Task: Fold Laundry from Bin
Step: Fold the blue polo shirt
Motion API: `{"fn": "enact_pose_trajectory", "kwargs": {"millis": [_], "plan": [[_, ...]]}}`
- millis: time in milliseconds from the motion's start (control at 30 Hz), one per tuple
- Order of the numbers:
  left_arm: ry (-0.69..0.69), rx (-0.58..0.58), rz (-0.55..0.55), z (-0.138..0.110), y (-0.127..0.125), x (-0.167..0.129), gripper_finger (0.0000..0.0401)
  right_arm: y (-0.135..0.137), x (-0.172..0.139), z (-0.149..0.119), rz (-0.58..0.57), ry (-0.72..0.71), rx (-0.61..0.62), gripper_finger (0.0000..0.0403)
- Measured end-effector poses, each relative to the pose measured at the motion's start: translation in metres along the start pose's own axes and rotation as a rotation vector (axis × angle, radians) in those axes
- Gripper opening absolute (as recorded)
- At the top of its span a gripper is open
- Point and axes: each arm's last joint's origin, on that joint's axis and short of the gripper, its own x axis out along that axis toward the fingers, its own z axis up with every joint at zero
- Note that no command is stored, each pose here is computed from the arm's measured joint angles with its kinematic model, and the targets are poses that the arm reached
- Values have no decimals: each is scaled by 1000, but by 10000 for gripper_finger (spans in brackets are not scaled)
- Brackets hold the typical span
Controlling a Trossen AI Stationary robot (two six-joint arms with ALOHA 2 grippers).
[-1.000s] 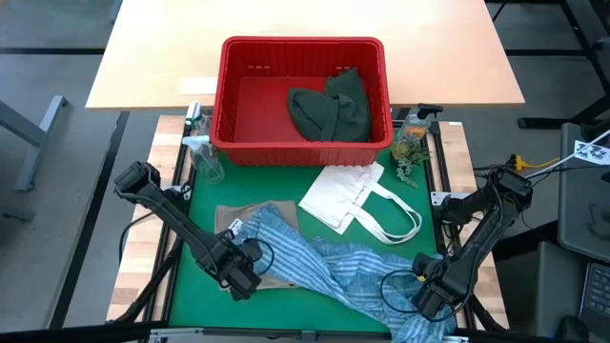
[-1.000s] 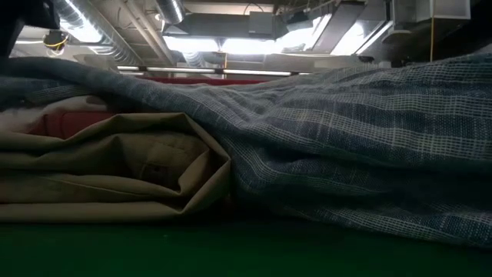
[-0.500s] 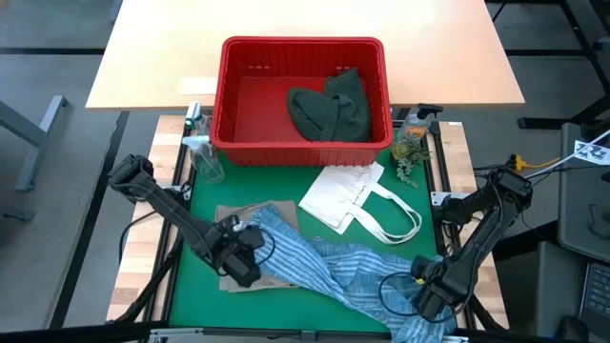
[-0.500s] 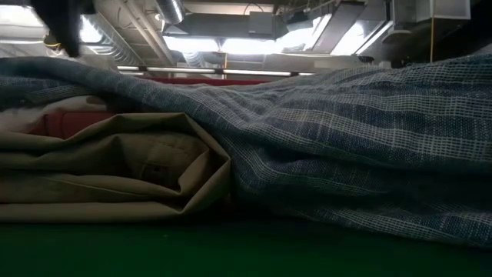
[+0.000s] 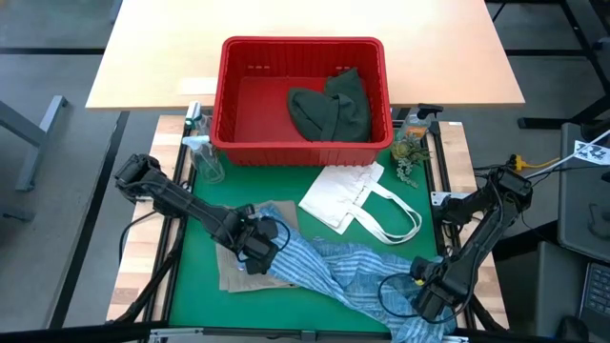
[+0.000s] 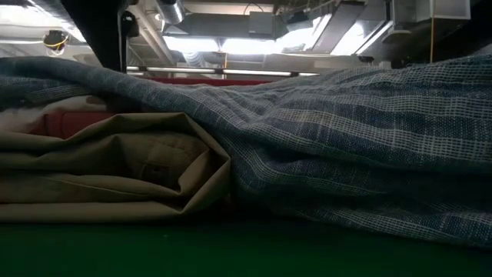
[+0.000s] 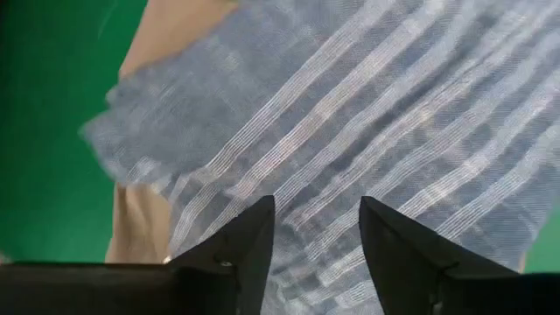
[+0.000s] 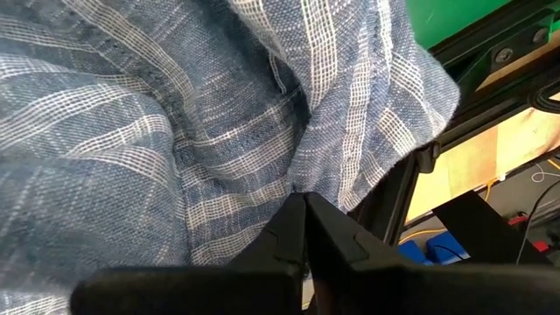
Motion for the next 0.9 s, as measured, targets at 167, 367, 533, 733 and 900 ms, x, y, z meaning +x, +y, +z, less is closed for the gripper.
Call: {"fn": "enact_pose_trajectory", "kwargs": {"millis": [167,367,533,733,900], "plan": [[23,163,-5,2,-7,13,182,0,0,0,1,-6,0,7],[63,231,29,6,-9,29,176,0,0,0,0,-9,0,7],[134,208,-8,11,-6,41,150,0,0,0,1,-9,0,7],[174,176,-43,15,0,42,91,0,0,0,2,-9,-1,7],[183,136,-45,14,1,40,14,0,0,0,2,-9,-1,7]]}}
